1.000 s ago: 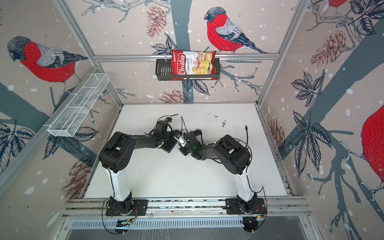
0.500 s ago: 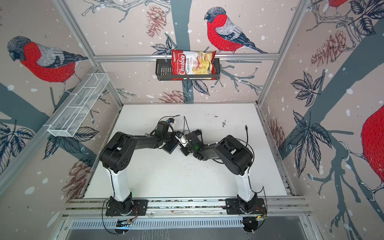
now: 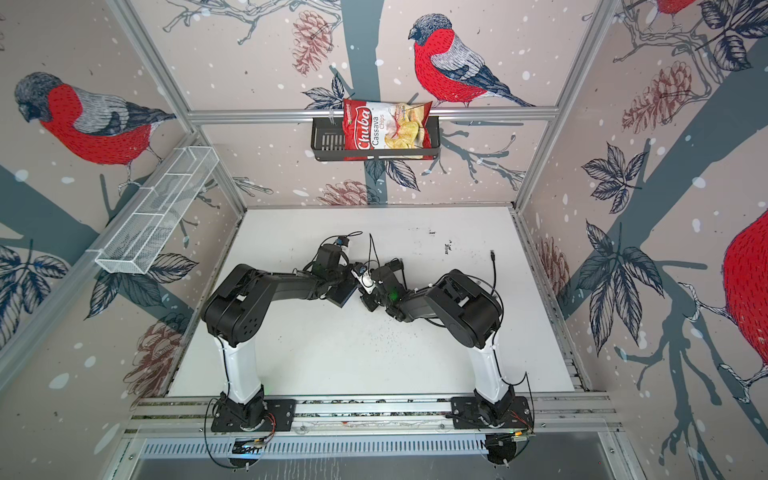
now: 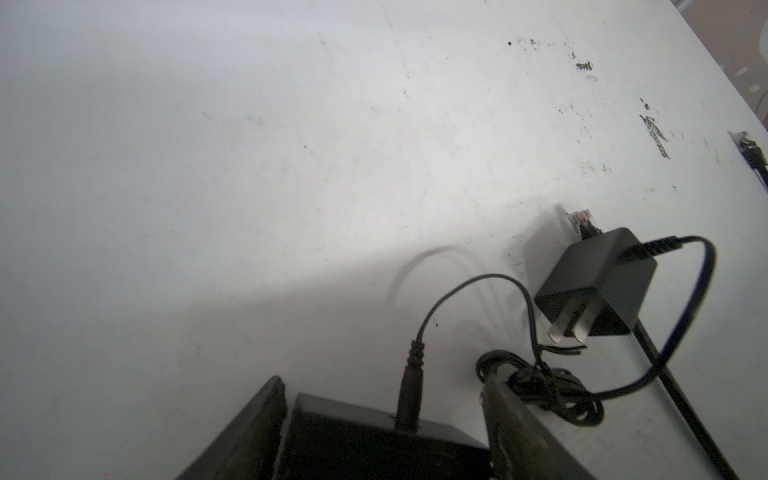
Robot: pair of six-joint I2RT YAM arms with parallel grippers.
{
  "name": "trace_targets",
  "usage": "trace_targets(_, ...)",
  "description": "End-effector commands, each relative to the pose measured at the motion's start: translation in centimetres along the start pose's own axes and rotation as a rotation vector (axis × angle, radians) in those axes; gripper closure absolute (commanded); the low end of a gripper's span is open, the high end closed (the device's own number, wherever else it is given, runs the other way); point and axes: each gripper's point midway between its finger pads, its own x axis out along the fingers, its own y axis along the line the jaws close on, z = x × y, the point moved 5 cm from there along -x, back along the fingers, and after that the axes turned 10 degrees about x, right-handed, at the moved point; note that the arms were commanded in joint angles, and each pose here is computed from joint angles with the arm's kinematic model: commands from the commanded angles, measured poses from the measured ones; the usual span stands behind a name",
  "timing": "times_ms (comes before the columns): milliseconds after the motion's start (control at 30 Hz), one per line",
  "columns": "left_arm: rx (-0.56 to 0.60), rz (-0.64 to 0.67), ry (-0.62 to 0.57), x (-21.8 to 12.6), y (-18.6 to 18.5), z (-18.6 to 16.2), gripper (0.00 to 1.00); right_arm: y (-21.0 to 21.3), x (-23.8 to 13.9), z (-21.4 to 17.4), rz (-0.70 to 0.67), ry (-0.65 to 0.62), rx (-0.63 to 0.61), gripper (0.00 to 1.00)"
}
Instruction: Insert the plug into the switch port
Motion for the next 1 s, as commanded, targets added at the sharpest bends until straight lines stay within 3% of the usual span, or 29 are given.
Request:
trace_targets(0, -0.158, -0.372, 0.253, -0.4, -6.8, -5.0, 0.28, 2.2, -1.1, 7.4, 0.125, -0.374, -0.011, 1.00)
trace_targets(433, -0.082, -0.531, 0.295, 0.6, -10.4, -5.6, 0.28, 3.7, -1.0, 8.5, 0.207, -0.387, -0.077, 1.00)
trace_targets(967, -0.164, -0.574, 0.273, 0.1, -11.2, -6.4, 0.30, 2.7, -1.3, 9.7, 0.123, -0.483, -0.021, 1.00)
